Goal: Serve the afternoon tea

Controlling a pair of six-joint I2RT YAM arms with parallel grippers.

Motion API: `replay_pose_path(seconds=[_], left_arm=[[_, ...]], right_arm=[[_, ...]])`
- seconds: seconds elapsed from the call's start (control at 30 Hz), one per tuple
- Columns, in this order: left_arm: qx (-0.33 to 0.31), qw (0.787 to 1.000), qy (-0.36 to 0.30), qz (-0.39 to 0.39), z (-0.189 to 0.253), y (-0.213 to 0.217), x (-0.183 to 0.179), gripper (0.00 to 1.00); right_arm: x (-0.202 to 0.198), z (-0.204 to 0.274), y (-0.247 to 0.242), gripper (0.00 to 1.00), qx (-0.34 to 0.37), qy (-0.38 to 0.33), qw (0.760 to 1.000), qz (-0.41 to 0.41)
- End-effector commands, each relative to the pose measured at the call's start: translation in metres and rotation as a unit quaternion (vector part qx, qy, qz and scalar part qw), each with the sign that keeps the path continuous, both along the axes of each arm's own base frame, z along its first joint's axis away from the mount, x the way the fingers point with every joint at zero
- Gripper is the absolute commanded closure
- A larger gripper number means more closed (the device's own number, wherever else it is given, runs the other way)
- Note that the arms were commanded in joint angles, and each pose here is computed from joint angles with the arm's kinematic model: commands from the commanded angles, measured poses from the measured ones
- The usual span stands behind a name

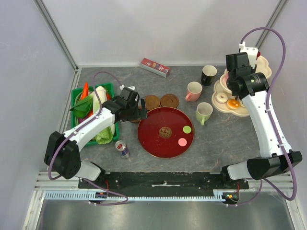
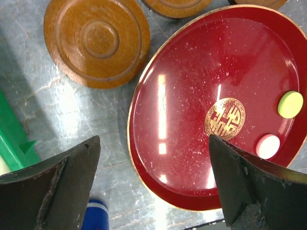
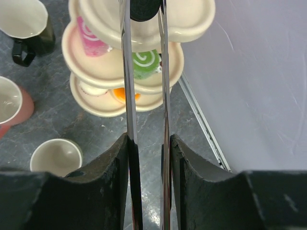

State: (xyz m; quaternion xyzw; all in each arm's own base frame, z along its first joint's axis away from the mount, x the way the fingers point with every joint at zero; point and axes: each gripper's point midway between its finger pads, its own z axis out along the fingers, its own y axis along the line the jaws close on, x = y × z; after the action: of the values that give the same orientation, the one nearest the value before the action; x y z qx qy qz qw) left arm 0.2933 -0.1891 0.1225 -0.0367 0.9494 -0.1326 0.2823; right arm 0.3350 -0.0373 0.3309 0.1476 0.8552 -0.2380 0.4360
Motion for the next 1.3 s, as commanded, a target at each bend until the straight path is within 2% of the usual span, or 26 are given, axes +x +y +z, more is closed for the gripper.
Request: replay_pose_path(seconds=[0.0, 0.17, 0.5, 0.63, 0.9, 1.13, 1.27], left_arm=[[-0.004, 0.995, -0.049, -0.088, 0.02, -0.02, 0.024, 0.01], [0.015, 0.985, -0.053, -0.166, 0.012, -0.034, 0.035, 0.01], [0.034, 0.979, -0.029, -0.197, -0.018, -0.045, 0.051, 0.06], [0.046, 0.977, -0.029, -0.207, -0.025, -0.043, 0.054, 0.06], [0.06, 0.972, -0.016, -0.228, -0.041, -0.044, 0.057, 0.08], [0.067, 0.967, 0.001, -0.247, -0.057, -0.048, 0.057, 0.14], [0.05, 0.959, -0.007, -0.279, -0.058, -0.058, 0.058, 0.16]], right_arm=[[-0.003, 0.009, -0.015, 0.58, -0.007, -0.01, 1.0, -0.017], [0.0, 0.0, -0.015, 0.55, -0.001, 0.005, 1.0, -0.009], [0.012, -0.006, -0.016, 0.51, 0.005, 0.012, 1.0, -0.004], [0.01, 0.001, -0.012, 0.44, 0.017, -0.003, 1.0, 0.006], [0.002, 0.027, -0.013, 0.43, 0.023, -0.044, 0.999, 0.007], [-0.006, 0.06, -0.011, 0.44, 0.033, -0.089, 0.995, 0.023], [-0.012, 0.065, -0.005, 0.44, 0.047, -0.1, 0.993, 0.042]])
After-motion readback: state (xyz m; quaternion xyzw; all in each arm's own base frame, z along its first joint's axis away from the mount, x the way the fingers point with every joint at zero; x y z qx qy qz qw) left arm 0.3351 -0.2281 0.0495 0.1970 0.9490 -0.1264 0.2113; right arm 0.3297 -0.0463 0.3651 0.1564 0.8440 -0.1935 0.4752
